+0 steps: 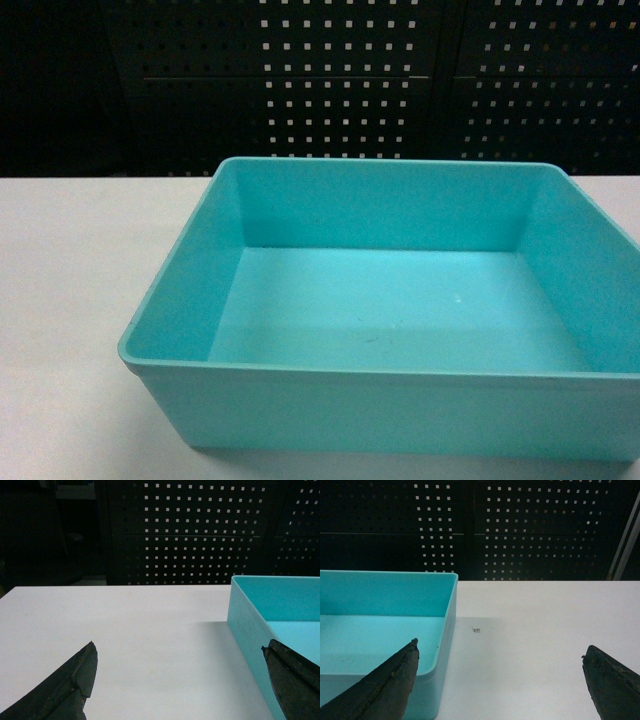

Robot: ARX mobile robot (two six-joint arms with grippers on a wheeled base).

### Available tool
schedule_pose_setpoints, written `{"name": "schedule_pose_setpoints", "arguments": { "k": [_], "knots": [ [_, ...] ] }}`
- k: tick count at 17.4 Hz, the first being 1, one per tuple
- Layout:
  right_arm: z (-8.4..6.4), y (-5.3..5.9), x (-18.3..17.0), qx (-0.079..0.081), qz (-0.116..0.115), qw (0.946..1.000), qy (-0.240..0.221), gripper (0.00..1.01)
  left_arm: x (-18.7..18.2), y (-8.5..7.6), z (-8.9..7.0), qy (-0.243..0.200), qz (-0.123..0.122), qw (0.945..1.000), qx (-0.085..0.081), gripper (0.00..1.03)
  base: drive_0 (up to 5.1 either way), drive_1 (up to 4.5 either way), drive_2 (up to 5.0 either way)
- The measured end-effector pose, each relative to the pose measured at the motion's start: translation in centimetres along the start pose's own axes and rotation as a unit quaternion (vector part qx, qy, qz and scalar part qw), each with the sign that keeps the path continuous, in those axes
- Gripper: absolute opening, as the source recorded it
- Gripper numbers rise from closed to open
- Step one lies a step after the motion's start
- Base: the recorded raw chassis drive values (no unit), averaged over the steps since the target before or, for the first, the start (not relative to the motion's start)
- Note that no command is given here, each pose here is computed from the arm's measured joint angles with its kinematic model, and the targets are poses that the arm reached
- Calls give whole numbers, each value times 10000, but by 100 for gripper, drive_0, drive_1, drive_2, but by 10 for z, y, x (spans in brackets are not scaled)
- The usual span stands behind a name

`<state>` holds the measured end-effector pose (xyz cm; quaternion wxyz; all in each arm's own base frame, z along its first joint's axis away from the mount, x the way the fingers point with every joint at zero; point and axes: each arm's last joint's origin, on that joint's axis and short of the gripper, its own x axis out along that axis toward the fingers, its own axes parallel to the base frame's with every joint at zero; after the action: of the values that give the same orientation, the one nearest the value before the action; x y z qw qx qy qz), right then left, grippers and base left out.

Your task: Stack blue boxes stably on right

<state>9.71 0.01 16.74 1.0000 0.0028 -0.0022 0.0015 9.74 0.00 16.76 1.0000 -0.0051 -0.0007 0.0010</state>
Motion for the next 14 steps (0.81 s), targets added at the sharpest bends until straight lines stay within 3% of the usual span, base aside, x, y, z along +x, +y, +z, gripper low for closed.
{"name": "schedule_pose_setpoints", "arguments": {
  "k": [2,3,4,5,6,7,8,9,10,11,14],
  "knots": [
    [0,0,0,0,0,10000,-2,98,0,0,0,4,-2,10000,-2,98,0,0,0],
    [0,1,0,10,21,10000,27,98,0,-5,-3,459,-285,9985,-64,98,0,0,0],
    [4,4,3,109,189,9997,104,98,1,-11,2,1027,-811,9911,-244,98,0,0,0],
    [28,9,13,111,403,9989,-192,98,9,-12,24,1166,-1085,9859,-502,98,0,0,0],
    [54,9,24,83,411,9972,-614,98,20,-11,50,1044,-1218,9852,-599,98,0,0,0],
    [74,5,41,-36,223,9965,-808,98,34,-11,72,951,-1439,9827,-672,98,0,0,0],
    [83,4,69,-254,142,9992,-260,98,55,-9,86,1083,-1515,9799,-717,98,0,0,0],
    [76,8,98,-394,391,9962,671,98,72,-9,86,1635,-1568,9705,-824,98,0,0,0],
    [69,12,117,-385,651,9890,1271,98,83,-9,83,2024,-1613,9619,-884,98,0,0,0],
    [65,13,127,-377,744,9839,1578,98,88,-10,81,2235,-1615,9569,-909,98,0,0,0],
    [54,17,155,-351,881,9688,2288,98,107,-14,76,2711,-1520,9468,-837,98,0,0,0]
  ]
}}
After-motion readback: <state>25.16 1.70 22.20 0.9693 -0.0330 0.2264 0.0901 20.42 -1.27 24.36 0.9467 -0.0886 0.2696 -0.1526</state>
